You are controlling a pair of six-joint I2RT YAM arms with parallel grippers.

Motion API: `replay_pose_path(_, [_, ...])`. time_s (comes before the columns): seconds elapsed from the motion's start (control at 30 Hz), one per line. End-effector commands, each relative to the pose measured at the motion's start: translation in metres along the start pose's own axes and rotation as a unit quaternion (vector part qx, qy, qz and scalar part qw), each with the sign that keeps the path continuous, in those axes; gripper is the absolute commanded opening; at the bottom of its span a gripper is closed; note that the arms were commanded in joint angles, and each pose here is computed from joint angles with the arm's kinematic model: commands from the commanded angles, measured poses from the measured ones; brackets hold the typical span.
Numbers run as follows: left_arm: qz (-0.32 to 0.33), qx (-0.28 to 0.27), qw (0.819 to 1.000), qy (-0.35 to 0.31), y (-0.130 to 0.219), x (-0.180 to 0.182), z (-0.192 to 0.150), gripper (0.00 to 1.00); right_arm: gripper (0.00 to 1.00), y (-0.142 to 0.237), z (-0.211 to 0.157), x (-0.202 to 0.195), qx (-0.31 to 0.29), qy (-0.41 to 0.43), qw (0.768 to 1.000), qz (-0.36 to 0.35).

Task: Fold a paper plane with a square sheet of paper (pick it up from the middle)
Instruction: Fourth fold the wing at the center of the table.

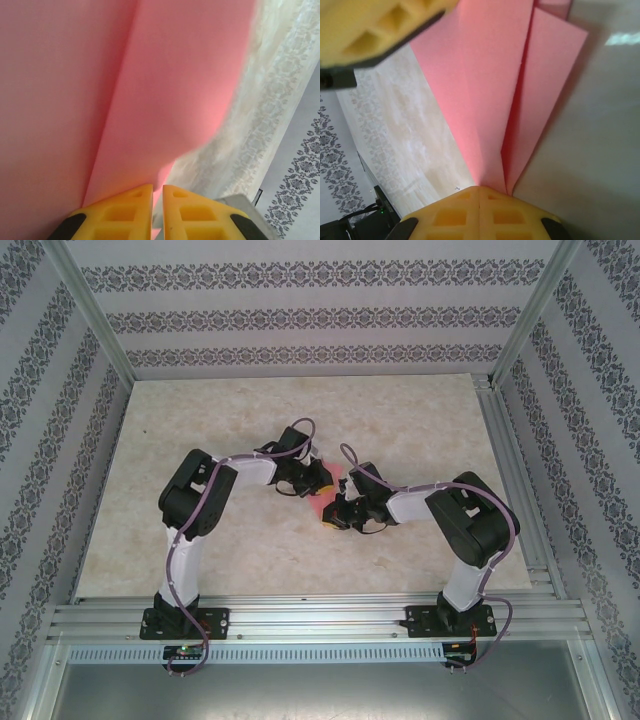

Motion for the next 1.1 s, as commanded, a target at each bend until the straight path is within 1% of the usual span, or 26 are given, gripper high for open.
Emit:
replay_pose_path(0.0, [0.006,-0.003,1.000,-0.020,-0.001,0.007,0.018,0.15,0.01,-0.005,-0.012,-0.062,0.004,-0.055,0.994,-0.099])
replay_pose_path(0.23, [-0.012,-0.001,1.000,-0.022,-0.002,0.013,0.039,0.17,0.00,-0.003,-0.012,-0.068,0.002,-0.060,0.992,-0.109])
replay_pose_path(0.43, [-0.024,0.010,0.999,-0.040,-0.002,0.005,0.051,0.19,0.00,-0.001,-0.012,-0.073,0.002,-0.064,0.991,-0.120])
replay_pose_path(0.73, [0.017,0.009,0.999,-0.046,-0.005,0.016,0.072,0.21,0.00,0.002,-0.013,-0.074,0.003,-0.062,0.990,-0.131])
replay_pose_path(0.87, [0.012,0.015,0.999,-0.049,-0.009,0.012,0.075,0.21,0.00,0.004,-0.013,-0.073,0.002,-0.060,0.990,-0.131])
replay_pose_path(0.93, [0.010,0.018,0.999,-0.044,-0.008,0.012,0.074,0.21,0.00,0.008,-0.010,-0.064,-0.009,-0.051,0.992,-0.116])
replay_pose_path(1.07, [0.005,0.005,1.000,-0.023,-0.002,0.010,0.068,0.21,0.01,0.027,0.012,-0.020,-0.050,-0.019,0.997,-0.054])
Point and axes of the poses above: each hand's point on the last joint's axis, 136 mm out from that joint toward the fingers, its own y axis back along the fingers, its own x axis along the line the jaws close on, z = x × y, the point moved 2 cm from there along y, back along the fingers, and after that the axes turned 4 degrees about -y, right-handed, at the moved point
